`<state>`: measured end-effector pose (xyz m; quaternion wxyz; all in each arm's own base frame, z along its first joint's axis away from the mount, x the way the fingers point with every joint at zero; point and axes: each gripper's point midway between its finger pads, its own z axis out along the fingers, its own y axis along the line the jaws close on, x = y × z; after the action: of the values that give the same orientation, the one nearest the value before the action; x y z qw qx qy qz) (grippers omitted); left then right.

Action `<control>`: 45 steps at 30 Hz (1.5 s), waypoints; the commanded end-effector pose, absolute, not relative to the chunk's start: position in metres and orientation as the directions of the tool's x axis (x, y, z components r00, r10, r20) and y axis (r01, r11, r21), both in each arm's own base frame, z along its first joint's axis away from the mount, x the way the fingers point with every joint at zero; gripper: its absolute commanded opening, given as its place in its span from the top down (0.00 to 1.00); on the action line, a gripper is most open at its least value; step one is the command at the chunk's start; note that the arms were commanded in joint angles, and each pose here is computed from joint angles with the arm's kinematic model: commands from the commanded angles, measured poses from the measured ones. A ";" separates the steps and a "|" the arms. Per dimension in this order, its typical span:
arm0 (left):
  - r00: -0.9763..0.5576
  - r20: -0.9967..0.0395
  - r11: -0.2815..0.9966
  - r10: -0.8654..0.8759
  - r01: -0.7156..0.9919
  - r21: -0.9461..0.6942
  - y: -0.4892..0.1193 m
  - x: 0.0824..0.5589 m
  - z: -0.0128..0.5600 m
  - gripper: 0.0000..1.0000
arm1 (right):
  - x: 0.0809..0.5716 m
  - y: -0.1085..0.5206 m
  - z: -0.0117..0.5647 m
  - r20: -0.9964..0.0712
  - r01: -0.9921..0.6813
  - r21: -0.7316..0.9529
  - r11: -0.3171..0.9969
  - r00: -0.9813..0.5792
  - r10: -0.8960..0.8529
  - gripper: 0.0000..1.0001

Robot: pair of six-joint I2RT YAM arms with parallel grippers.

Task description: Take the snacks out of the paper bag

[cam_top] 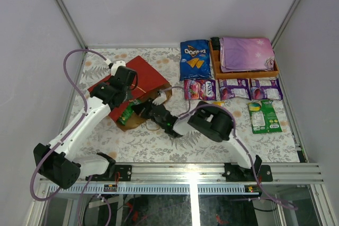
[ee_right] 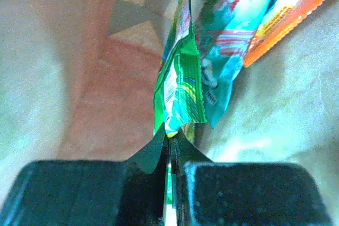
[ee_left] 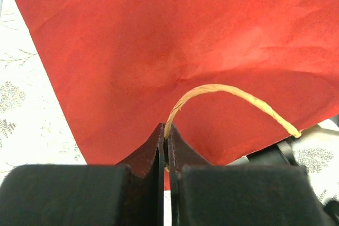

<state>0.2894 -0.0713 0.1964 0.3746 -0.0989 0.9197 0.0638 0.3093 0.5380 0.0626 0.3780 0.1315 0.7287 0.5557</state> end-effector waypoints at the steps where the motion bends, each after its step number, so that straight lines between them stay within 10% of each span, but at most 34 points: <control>1: -0.646 -0.742 0.963 -0.178 -0.270 0.004 -0.064 0.305 0.203 1.00 | 0.274 0.504 0.186 -0.475 -0.473 0.861 0.185 -0.619 0.625 1.00; 14: -0.632 -0.738 0.949 -0.234 -0.313 -0.033 -0.046 0.311 0.195 1.00 | 0.200 0.368 0.253 -0.713 -0.567 0.699 0.435 -0.589 0.380 1.00; 26: -0.628 -0.743 0.957 -0.230 -0.283 -0.058 -0.049 0.308 0.200 1.00 | 0.227 0.111 0.234 -0.803 0.020 0.268 0.963 -0.548 0.235 1.00; 45: -0.631 -0.740 0.970 -0.231 -0.208 -0.125 -0.064 0.304 0.202 1.00 | 0.268 -0.026 0.200 -0.655 0.403 -0.336 0.851 -0.749 0.097 1.00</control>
<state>0.2969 -0.0610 0.1945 0.3902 -0.1272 0.9119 0.0013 0.2679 0.0021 0.1778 0.3242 0.1453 0.9230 -0.1480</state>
